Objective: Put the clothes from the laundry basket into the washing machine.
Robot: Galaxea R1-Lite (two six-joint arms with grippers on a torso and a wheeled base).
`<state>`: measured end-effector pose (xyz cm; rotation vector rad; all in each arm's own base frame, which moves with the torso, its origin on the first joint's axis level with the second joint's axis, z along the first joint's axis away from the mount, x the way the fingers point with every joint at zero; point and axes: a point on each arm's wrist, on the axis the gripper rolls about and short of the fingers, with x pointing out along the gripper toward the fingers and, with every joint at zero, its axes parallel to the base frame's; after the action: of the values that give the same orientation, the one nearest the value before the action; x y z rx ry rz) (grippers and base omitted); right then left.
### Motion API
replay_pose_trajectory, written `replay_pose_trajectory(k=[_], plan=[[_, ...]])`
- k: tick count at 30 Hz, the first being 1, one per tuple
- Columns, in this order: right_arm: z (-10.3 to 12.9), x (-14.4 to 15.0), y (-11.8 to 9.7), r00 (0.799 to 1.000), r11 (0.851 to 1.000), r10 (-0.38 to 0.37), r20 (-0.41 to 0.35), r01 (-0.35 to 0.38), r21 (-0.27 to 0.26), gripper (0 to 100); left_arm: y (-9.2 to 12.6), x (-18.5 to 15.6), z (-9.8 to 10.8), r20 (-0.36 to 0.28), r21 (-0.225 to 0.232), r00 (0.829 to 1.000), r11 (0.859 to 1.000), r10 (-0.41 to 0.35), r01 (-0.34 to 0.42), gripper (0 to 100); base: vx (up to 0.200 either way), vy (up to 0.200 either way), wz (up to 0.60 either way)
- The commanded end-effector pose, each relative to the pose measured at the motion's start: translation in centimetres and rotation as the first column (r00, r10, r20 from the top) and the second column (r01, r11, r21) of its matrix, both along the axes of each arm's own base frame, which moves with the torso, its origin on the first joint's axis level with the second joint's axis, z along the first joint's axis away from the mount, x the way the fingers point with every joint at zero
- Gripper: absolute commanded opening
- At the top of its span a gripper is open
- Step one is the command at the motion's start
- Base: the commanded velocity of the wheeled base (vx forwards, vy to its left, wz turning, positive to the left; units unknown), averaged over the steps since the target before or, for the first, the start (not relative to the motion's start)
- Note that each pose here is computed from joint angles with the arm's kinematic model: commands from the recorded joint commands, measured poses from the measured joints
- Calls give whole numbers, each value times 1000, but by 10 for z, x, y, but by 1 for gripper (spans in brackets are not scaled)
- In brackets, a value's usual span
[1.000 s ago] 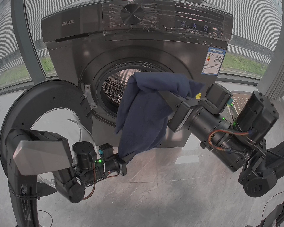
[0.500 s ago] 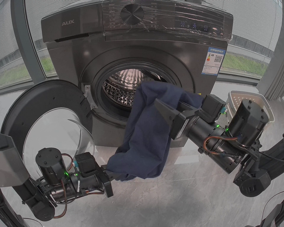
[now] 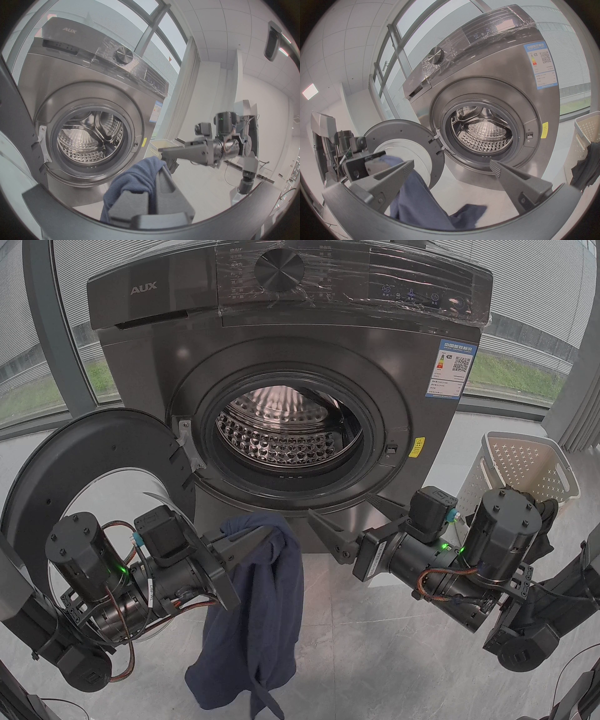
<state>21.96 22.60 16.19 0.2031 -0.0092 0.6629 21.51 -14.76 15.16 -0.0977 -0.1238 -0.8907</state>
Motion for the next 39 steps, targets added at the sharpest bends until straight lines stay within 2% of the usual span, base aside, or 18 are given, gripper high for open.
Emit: replay_pose_trajectory(k=[1, 15, 25, 33, 39], plan=[[-7, 0, 0, 1000, 1000, 5, -18, -6, -19, 100, -1, 3, 5, 15, -22, 1000, 1000, 6, -6, 0, 0, 0, 0], [-25, -2, -7, 998, 996, -9, -68, 2, -93, 100, -1, 7, 12, 26, -49, 1000, 999, 17, -16, 0, 0, 0, 0], [-29, -1, -5, 997, 995, -8, -77, 0, -104, 100, 4, 14, 14, 26, -63, 999, 997, 42, -41, 0, 0, 0, 0], [-33, -4, 3, 996, 993, 31, -80, -40, -113, 100, 0, 22, 8, 8, -59, 997, 995, 79, -78, 0, 0, 0, 0], [-39, 4, 16, 996, 991, 56, -67, -64, -120, 100, -1, 23, 9, 15, -64, 997, 995, 80, -79, 0, 0, 0, 0]])
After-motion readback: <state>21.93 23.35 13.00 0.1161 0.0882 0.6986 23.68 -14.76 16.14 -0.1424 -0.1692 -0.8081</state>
